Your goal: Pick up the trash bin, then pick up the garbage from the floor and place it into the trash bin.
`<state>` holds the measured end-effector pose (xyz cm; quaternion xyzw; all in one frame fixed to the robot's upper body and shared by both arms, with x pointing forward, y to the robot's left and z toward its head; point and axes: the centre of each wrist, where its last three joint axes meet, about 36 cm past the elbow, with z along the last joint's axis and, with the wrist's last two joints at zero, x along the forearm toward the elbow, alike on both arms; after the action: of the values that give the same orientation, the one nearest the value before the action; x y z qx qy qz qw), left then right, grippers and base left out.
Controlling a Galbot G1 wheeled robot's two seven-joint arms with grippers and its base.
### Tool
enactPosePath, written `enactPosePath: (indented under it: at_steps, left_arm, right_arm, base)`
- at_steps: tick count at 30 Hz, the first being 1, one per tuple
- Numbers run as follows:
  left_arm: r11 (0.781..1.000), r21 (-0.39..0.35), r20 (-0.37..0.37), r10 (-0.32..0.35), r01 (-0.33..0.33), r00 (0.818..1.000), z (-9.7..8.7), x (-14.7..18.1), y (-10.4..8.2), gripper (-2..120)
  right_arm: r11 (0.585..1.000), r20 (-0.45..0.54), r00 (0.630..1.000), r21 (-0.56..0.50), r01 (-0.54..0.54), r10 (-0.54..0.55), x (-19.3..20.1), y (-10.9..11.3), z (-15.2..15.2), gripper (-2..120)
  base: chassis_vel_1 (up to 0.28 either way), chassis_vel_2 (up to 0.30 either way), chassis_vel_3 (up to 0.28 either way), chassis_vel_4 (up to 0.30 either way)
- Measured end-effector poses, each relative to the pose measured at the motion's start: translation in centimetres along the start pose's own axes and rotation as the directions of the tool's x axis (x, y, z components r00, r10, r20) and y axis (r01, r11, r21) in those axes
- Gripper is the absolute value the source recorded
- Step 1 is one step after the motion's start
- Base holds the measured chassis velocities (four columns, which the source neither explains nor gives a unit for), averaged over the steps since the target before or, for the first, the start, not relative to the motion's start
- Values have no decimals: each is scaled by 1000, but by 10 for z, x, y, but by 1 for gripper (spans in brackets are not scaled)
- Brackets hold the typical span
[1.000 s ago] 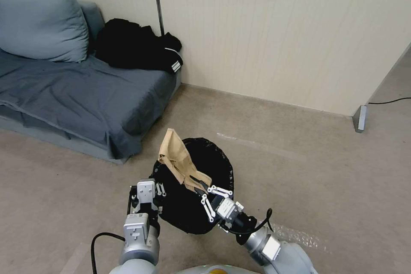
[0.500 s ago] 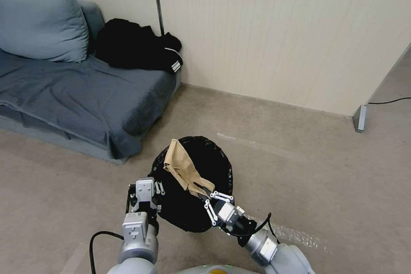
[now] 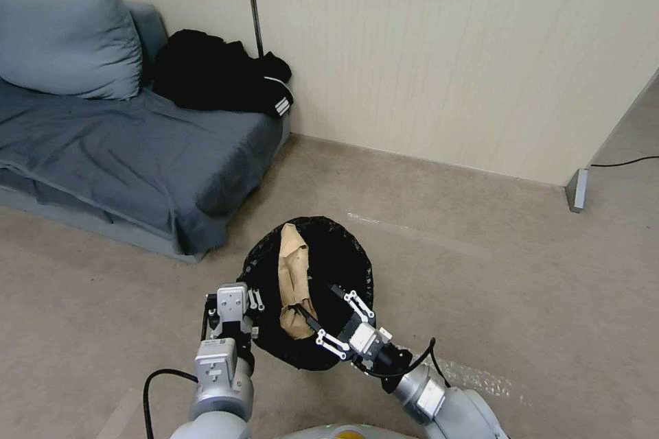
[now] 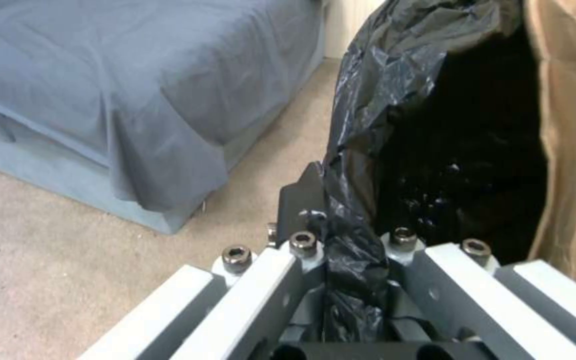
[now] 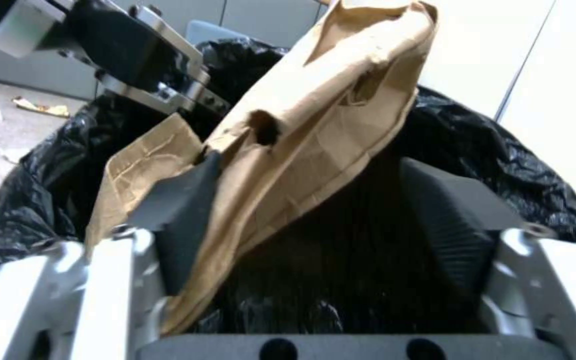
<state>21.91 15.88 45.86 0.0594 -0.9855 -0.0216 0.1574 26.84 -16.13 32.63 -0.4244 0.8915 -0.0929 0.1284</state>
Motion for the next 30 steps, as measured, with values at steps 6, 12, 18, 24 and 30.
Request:
enactPosePath:
  at_steps: [6, 12, 18, 24, 30]
  left_arm:
    - [1000, 0, 0, 0, 0, 1000, 0, 0, 0, 1]
    - [1000, -1, 0, -2, 2, 1000, 1, -1, 2, 1]
    - [1000, 0, 14, -4, 4, 1000, -2, -1, 2, 1]
    - [1000, -2, 28, -4, 4, 1000, -5, 0, 2, 1]
    - [1000, -1, 35, -3, 3, 999, -6, 0, 1, 1]
  right_arm:
    - [1000, 11, 1000, 14, 6, -6, -1, 1, -5, 91]
    - [999, 30, 999, 34, 11, -12, 2, 3, -16, 100]
    - [999, -34, 999, 7, -35, 36, 9, -2, -29, 100]
    - [995, -113, 991, -68, -80, 72, 18, -7, -53, 100]
    - [991, -131, 987, -90, -103, 91, 23, -10, -68, 100]
  base:
    - [0, 0, 0, 0]
    - [0, 0, 0, 0]
    - [0, 0, 0, 0]
    - [0, 0, 0, 0]
    - [0, 0, 0, 0]
